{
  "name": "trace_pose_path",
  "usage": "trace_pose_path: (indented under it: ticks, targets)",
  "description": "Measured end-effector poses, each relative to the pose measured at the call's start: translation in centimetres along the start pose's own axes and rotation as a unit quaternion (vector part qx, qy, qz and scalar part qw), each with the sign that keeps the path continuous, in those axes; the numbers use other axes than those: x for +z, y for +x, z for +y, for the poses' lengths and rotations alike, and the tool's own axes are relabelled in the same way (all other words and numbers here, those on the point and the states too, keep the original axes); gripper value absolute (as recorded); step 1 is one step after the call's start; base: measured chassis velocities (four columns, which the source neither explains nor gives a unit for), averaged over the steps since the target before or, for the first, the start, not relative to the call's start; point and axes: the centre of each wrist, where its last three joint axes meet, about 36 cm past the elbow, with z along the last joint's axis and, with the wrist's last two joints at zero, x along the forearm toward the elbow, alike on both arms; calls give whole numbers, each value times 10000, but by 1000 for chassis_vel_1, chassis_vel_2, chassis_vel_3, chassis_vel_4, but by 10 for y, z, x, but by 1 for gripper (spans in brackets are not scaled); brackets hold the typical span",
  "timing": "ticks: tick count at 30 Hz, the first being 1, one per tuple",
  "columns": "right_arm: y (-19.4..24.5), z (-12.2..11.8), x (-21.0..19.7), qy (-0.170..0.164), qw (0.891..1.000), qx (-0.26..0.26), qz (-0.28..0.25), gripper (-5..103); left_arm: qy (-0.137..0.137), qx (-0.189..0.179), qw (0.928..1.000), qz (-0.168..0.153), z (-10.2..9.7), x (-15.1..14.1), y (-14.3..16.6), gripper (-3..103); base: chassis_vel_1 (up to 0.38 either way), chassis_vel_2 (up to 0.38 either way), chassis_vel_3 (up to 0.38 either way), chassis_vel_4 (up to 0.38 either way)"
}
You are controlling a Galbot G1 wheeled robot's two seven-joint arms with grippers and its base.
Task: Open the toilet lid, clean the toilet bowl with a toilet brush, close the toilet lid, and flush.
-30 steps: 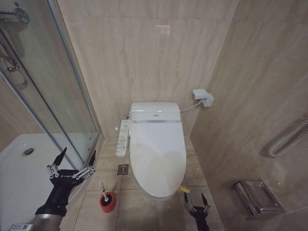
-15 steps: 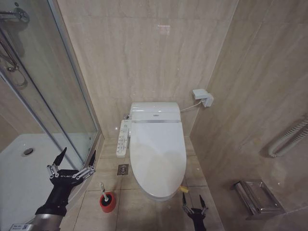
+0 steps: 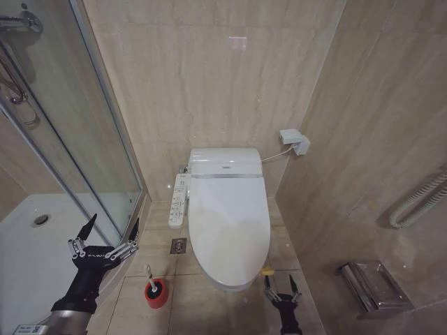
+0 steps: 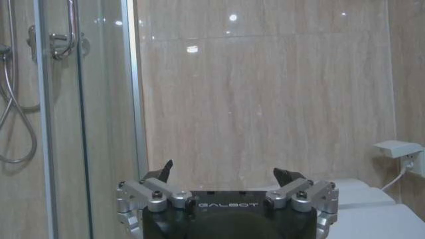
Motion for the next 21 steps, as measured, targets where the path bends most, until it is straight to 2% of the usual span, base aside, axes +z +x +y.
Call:
trace_pose_path:
  ticks: [21]
  targets:
    - [-20,-1,-1,1,9999,-65,-114,100,0,0,10000,0,0,0,0,100,0,0,0,0]
